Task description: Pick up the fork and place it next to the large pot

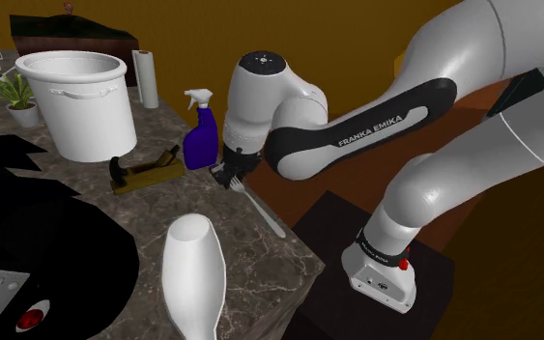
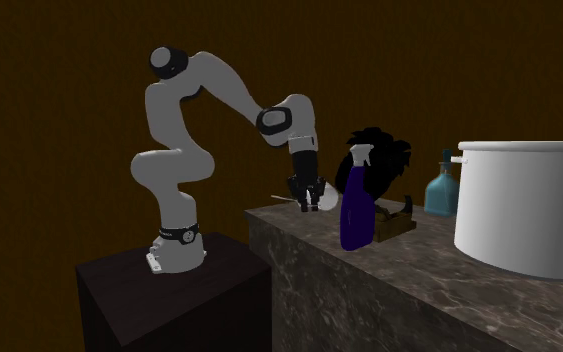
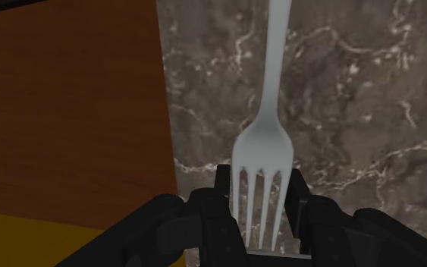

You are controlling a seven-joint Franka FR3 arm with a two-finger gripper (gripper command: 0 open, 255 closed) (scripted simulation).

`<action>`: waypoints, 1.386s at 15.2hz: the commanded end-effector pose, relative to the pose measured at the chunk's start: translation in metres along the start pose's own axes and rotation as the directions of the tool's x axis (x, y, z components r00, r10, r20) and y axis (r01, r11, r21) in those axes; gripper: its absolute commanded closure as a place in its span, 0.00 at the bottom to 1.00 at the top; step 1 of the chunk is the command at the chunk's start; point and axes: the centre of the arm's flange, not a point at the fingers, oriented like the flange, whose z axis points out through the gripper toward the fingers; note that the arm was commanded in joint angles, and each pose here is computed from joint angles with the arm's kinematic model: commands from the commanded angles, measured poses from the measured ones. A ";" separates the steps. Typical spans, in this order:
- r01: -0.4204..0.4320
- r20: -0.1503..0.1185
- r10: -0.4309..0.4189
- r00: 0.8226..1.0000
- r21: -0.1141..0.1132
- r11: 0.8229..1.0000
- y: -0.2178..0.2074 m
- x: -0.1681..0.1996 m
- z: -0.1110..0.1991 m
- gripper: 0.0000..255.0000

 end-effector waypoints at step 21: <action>0.000 0.001 0.000 1.000 0.000 1.000 0.011 0.034 -0.111 1.00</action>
